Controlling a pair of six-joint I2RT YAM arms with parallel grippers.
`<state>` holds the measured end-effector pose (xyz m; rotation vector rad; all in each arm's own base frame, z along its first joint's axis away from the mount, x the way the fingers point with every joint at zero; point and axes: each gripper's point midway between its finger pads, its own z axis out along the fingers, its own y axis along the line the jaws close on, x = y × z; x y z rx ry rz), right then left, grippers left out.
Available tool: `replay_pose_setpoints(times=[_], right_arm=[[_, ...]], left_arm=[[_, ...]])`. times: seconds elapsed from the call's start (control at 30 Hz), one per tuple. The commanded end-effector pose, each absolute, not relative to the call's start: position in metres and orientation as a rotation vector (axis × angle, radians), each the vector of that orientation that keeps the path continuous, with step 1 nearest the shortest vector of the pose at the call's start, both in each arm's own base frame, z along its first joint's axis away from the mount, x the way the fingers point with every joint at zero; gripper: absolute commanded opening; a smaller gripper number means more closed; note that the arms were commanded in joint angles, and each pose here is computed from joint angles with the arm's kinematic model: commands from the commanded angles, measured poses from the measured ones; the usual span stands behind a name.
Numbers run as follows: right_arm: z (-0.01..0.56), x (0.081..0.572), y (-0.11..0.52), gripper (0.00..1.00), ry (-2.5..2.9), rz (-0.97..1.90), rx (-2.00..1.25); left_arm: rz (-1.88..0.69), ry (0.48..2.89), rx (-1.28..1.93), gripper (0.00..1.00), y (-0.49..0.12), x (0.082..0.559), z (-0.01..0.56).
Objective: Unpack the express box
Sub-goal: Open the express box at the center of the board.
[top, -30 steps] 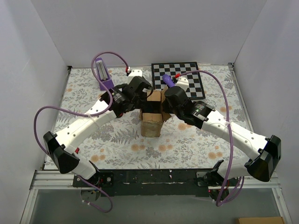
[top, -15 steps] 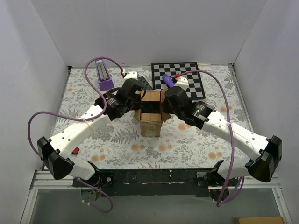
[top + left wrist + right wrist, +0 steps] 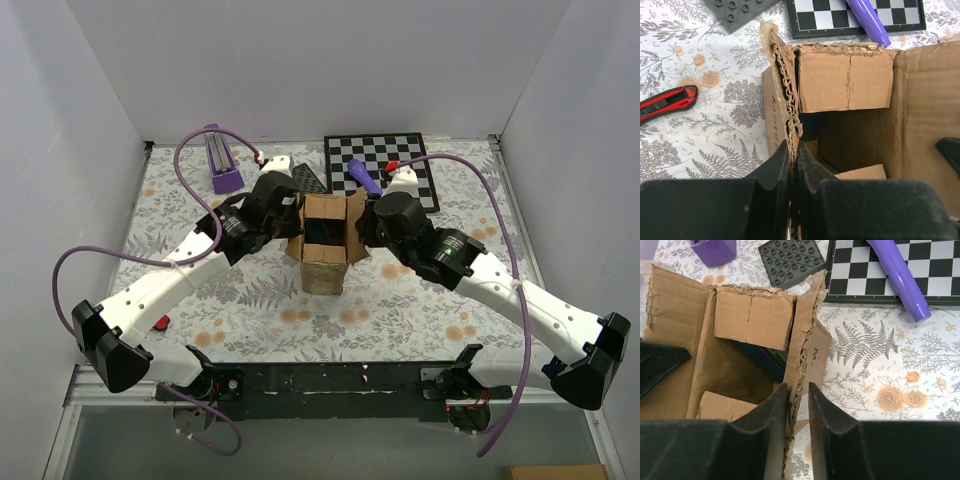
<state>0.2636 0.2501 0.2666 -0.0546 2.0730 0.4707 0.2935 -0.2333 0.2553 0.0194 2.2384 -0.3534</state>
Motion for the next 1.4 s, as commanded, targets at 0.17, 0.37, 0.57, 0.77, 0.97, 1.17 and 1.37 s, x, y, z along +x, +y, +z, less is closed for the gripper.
replay_pose_setpoints(times=[0.17, 0.37, 0.57, 0.77, 0.97, 1.17, 1.37], right_arm=[[0.259, 0.269, 0.241, 0.07, 2.059, 0.411, -0.061], [0.239, 0.269, 0.231, 0.15, 2.103, 0.357, -0.068], [0.228, 0.269, 0.216, 0.4, 2.121, 0.287, -0.107], [0.252, 0.278, 0.212, 0.52, 2.051, 0.263, -0.14], [0.33, 0.284, 0.212, 0.58, 1.834, 0.319, -0.196], [0.398, 0.265, 0.241, 0.6, 1.496, 0.505, -0.458], [0.408, 0.265, 0.272, 0.65, 1.42, 0.472, -0.702]], left_arm=[[-0.417, 2.248, -0.026, 0.0, -0.217, 0.275, 0.238], [-0.496, 2.257, -0.077, 0.0, -0.21, 0.274, 0.219], [-0.662, 2.23, -0.096, 0.0, -0.208, 0.273, 0.225], [-0.703, 2.243, -0.064, 0.0, -0.216, 0.274, 0.229], [-0.724, 2.258, -0.021, 0.0, -0.223, 0.275, 0.237], [-0.754, 2.259, 0.045, 0.0, -0.232, 0.276, 0.241], [-0.776, 2.307, 0.098, 0.0, -0.242, 0.276, 0.234]])
